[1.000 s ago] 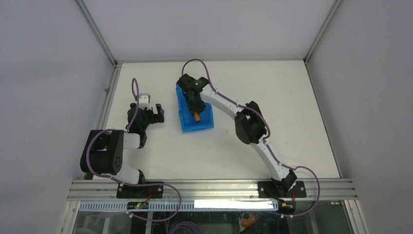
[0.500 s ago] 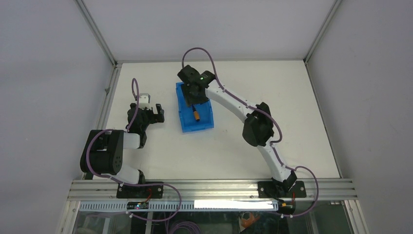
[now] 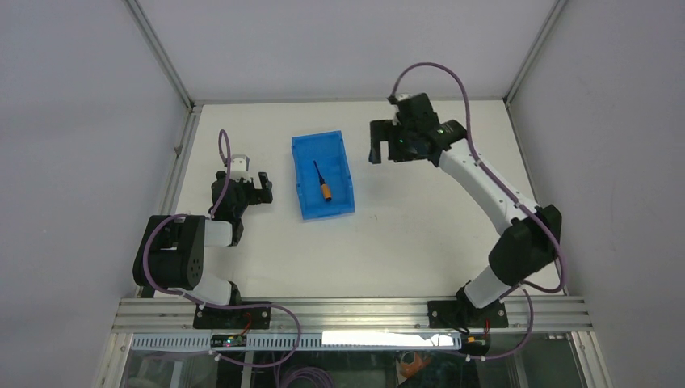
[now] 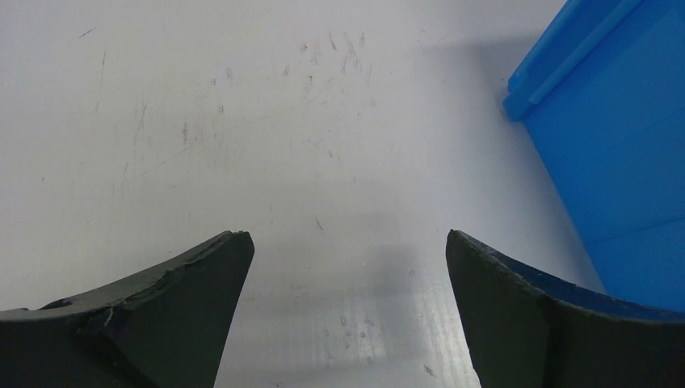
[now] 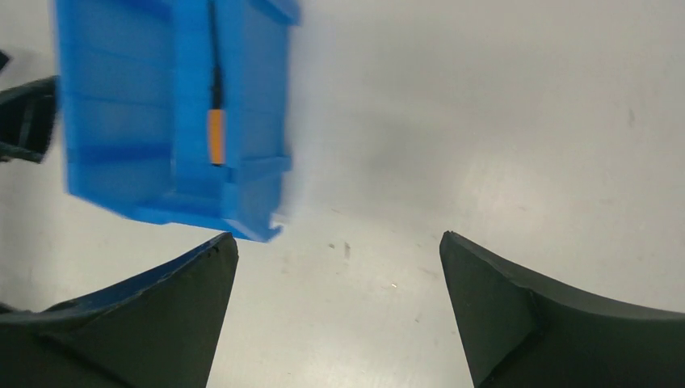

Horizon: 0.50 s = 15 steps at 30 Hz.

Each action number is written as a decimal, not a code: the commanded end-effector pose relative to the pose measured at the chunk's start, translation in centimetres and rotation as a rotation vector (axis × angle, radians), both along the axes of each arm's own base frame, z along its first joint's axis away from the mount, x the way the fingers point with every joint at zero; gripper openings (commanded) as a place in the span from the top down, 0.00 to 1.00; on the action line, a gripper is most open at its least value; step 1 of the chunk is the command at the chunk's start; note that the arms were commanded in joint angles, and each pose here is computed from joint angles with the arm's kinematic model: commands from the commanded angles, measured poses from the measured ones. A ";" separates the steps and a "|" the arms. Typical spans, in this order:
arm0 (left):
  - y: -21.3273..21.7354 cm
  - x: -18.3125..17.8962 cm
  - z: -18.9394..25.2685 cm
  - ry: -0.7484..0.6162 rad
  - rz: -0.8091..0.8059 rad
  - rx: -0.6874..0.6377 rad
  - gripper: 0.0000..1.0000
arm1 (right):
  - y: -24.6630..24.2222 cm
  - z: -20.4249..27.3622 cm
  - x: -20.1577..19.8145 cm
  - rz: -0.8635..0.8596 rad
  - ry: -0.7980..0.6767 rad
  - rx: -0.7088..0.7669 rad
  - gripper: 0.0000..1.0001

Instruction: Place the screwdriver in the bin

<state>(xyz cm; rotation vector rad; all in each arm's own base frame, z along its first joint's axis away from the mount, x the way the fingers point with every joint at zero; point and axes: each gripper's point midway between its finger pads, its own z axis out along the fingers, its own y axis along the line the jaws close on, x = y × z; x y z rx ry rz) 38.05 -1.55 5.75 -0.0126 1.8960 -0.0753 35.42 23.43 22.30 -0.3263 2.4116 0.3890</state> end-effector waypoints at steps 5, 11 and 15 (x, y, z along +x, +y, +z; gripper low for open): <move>-0.1 1.2 2.3 -0.079 -0.014 -0.017 0.01 | -8.5 -3.6 -1.4 -0.177 -0.142 0.139 0.01; -0.1 1.2 2.2 -0.078 -0.014 -0.017 0.01 | -13.8 -7.3 -3.0 -0.379 -0.203 0.141 0.01; -0.1 1.2 2.2 -0.078 -0.013 -0.016 0.01 | -15.6 -8.9 -3.6 -0.434 -0.235 0.084 0.01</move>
